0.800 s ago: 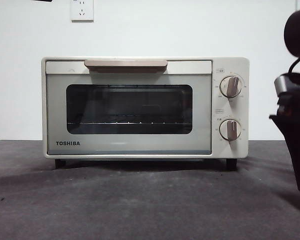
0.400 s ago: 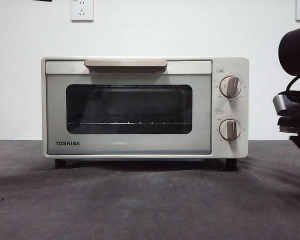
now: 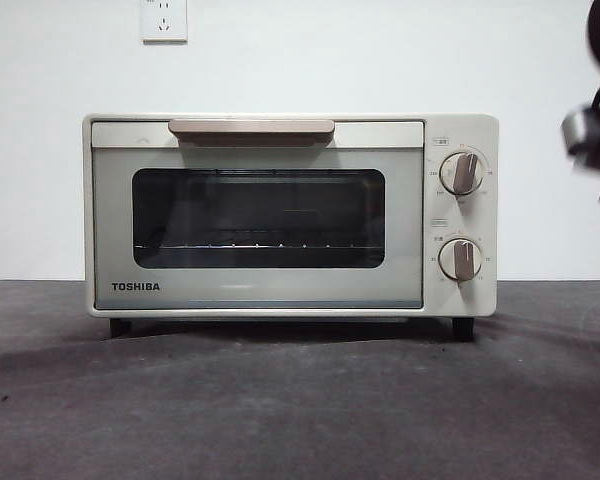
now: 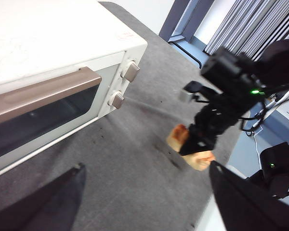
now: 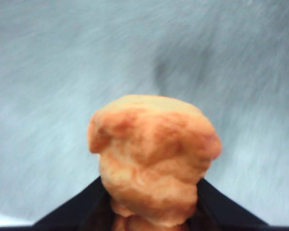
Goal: The left arm flap open the oven, the right arm pick bread and place it into oven, the left arm flap close the oven
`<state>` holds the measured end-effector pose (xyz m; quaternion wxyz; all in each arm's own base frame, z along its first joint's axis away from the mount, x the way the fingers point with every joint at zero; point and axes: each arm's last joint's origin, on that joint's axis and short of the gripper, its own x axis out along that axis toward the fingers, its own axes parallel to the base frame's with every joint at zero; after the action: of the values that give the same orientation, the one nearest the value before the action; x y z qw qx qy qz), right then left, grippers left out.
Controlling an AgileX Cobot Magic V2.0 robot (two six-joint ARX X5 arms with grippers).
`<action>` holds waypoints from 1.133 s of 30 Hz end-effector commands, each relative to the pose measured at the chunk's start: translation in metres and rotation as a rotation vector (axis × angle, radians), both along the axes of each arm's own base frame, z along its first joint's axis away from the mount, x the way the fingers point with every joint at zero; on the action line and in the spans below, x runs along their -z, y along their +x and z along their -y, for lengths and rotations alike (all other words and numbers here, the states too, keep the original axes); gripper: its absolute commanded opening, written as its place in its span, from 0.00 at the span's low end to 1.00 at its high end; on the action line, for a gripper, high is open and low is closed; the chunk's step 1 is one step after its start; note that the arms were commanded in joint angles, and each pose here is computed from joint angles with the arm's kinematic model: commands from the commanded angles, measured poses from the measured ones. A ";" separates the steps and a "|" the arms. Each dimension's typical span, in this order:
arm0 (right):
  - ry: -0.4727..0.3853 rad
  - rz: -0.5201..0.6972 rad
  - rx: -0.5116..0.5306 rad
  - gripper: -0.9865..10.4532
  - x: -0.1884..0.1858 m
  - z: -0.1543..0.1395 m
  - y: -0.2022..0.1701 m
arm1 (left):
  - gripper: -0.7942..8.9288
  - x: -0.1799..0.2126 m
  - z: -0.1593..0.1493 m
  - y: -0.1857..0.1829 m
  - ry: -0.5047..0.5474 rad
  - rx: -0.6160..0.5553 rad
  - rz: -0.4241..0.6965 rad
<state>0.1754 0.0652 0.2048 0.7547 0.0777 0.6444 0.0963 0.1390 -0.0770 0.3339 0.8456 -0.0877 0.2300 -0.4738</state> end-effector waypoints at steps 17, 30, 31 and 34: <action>0.256 0.354 -0.064 0.22 -0.069 0.017 -0.065 | 0.09 -0.020 0.010 0.028 0.066 -0.071 -0.074; 0.452 0.616 -0.144 0.22 -0.095 0.025 -0.096 | 0.09 -0.023 0.059 0.109 0.351 -0.083 -0.016; 0.453 0.624 -0.145 0.22 -0.095 0.025 -0.098 | 0.09 -0.023 0.063 0.112 0.375 -0.074 0.006; 0.459 0.639 -0.145 0.22 -0.097 0.026 -0.101 | 0.09 -0.019 0.075 0.122 0.463 -0.079 0.073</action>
<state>0.0754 0.0387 0.2954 0.8696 0.1594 0.3537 0.3054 0.2571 -0.1465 0.3475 0.8668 0.0733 0.3257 -0.3703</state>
